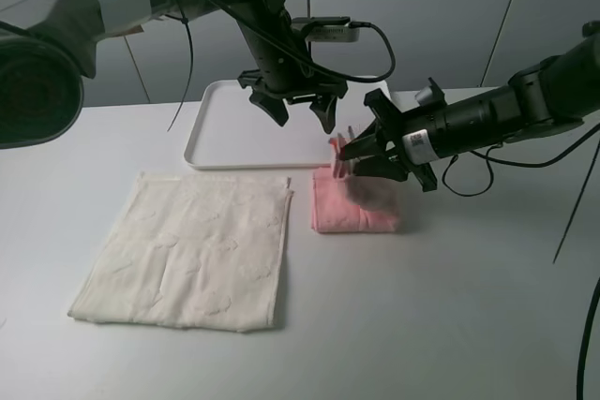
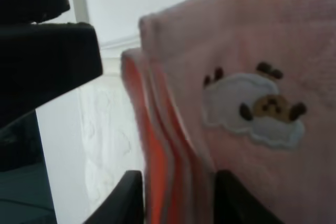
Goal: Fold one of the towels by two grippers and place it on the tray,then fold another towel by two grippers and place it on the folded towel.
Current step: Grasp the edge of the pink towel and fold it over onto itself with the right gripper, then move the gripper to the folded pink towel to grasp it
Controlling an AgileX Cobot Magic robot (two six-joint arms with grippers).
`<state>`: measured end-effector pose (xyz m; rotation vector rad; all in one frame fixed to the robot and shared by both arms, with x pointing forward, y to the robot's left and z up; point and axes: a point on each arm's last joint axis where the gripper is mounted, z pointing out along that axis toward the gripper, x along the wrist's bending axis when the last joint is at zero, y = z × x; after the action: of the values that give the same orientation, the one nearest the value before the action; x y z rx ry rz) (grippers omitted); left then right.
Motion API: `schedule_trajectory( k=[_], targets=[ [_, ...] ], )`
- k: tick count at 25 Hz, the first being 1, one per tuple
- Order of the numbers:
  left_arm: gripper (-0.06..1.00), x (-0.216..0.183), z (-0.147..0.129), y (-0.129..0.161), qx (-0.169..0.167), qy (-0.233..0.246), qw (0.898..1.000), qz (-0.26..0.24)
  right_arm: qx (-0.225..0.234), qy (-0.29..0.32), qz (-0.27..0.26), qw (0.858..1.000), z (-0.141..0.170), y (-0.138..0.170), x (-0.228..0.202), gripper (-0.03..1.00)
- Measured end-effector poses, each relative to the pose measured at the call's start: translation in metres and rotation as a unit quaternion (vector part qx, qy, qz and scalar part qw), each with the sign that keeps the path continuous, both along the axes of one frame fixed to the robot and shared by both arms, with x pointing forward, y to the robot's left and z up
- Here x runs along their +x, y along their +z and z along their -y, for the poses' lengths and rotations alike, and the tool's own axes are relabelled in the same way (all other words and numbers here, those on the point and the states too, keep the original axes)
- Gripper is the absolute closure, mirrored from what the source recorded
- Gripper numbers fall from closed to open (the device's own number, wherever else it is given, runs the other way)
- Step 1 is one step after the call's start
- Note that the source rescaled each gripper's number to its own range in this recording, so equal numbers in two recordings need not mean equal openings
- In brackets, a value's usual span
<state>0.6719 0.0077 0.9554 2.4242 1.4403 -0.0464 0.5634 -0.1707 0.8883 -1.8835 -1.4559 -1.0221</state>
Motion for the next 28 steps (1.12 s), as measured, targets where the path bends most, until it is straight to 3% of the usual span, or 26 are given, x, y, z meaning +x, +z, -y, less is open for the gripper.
schedule_trajectory(
  k=[5,10,12,19,22,28],
  targets=[
    [-0.03,0.006,-0.009,0.0,-0.01,0.006,1.0,-0.005,0.008,0.01,0.009,1.0,-0.012,0.002,-0.003,0.59],
    [-0.03,0.016,-0.025,0.001,-0.012,0.019,1.0,-0.004,-0.016,0.008,0.029,0.999,0.0,0.008,0.0,0.41],
    [-0.03,0.018,-0.028,0.001,-0.012,0.023,1.0,-0.004,-0.026,0.0,0.032,0.999,0.011,0.013,0.002,0.39],
    [-0.03,0.018,-0.028,0.001,-0.015,0.021,1.0,-0.005,-0.078,-0.035,0.002,0.996,0.06,0.008,0.008,0.39],
    [-0.03,0.018,-0.028,0.001,-0.015,0.022,1.0,-0.006,-0.115,-0.024,-0.004,0.993,0.065,0.003,0.006,0.39],
    [-0.03,0.017,-0.026,0.001,-0.029,0.015,0.999,-0.011,-0.121,-0.011,-0.039,0.992,0.066,-0.02,0.004,0.39]
  ],
)
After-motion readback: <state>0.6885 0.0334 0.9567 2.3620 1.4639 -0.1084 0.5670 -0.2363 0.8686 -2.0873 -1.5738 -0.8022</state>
